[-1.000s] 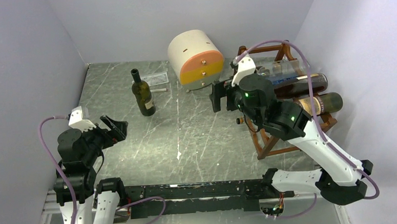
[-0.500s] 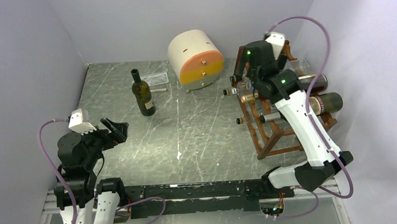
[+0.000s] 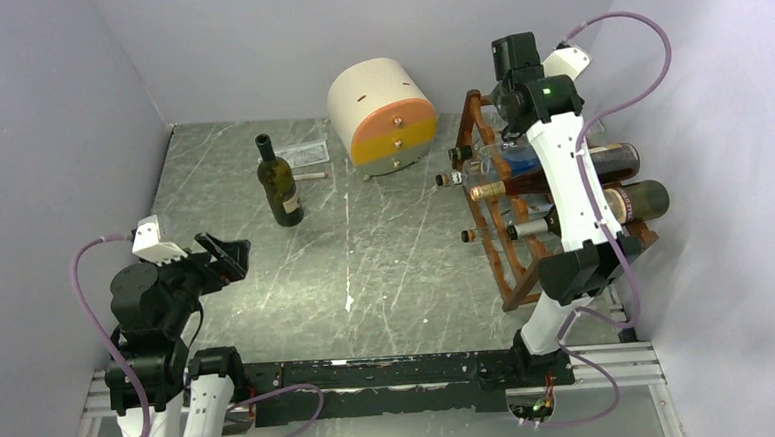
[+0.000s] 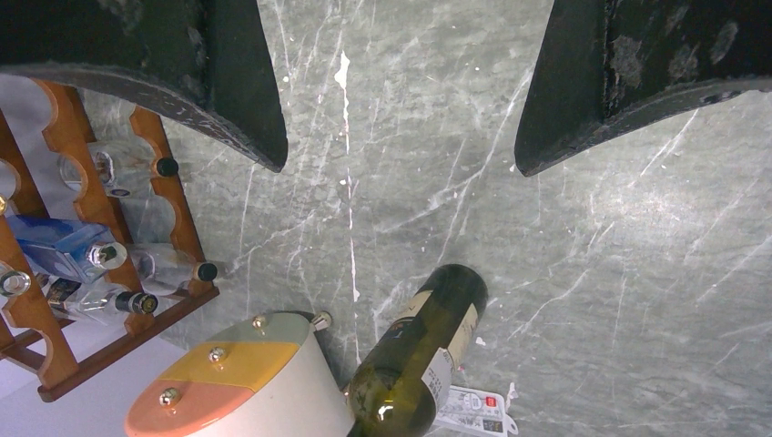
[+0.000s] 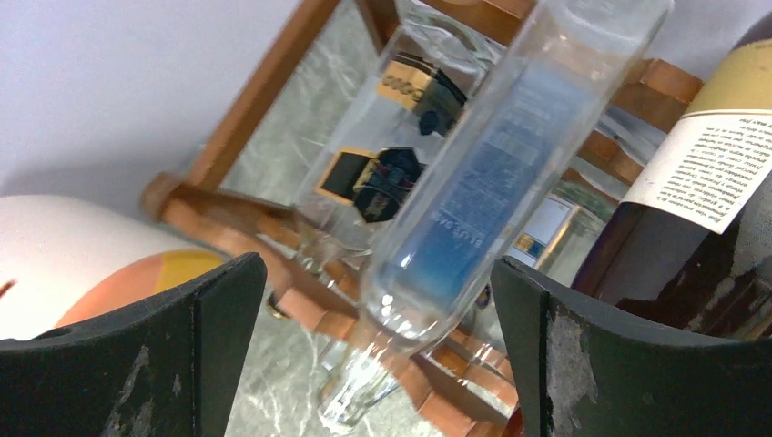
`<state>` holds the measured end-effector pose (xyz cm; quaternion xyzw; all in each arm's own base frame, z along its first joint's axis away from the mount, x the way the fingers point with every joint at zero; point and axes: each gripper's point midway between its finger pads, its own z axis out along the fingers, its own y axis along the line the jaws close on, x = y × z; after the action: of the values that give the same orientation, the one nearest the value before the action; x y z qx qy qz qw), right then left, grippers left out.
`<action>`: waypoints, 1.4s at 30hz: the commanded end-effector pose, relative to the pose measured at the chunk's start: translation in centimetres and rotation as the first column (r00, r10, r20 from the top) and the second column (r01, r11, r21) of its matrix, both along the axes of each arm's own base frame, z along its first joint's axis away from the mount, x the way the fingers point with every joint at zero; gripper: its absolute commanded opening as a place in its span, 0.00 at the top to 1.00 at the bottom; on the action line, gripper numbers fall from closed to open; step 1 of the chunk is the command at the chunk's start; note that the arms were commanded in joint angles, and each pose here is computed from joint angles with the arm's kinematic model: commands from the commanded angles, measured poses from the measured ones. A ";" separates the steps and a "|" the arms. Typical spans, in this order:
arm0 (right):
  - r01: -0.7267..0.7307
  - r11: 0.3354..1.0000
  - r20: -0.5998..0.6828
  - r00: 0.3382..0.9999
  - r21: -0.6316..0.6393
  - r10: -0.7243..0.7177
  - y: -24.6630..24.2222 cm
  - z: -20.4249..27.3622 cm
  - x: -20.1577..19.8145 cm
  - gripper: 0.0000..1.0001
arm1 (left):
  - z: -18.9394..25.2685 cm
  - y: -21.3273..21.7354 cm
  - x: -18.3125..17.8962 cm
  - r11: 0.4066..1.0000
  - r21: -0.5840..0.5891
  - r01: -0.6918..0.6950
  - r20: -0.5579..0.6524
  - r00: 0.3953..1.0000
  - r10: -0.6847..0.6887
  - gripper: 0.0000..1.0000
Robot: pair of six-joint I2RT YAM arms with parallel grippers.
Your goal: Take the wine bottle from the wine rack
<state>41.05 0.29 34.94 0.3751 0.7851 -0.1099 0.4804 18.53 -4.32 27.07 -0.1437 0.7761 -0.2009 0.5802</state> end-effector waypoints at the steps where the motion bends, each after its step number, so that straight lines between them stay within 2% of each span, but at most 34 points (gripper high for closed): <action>1: 0.108 0.992 -0.016 0.994 0.061 -0.107 -2.8 -1.4 -0.7 0.00 | 0.5 -0.3 0.1 1.000 -0.005 0.019 0.025 1.000 -0.019 0.02; 15: 0.236 0.955 -0.039 0.972 0.181 -0.233 -7.0 -4.9 0.1 0.01 | 0.5 -0.3 0.2 1.000 -0.004 0.020 0.023 1.000 -0.020 0.02; 27: 0.255 0.922 -0.040 0.966 0.292 -0.254 -6.8 -7.3 1.7 0.06 | 0.5 -0.3 0.1 1.000 -0.005 0.015 0.025 1.000 -0.015 0.02; 37: 0.270 0.915 -0.053 0.962 0.301 -0.267 -6.8 -8.7 2.1 0.11 | 0.5 -0.3 0.1 1.000 -0.005 0.015 0.026 1.000 -0.014 0.02; 42: 0.266 0.908 -0.058 0.963 0.323 -0.262 -6.4 -9.3 2.5 0.10 | 0.6 -0.3 0.0 1.000 -0.005 0.016 0.029 0.999 -0.015 0.02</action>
<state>42.82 -6.23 27.61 0.5394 0.7366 -0.0502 0.4050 18.54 -4.29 27.08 -0.1443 0.7759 -0.2005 0.5805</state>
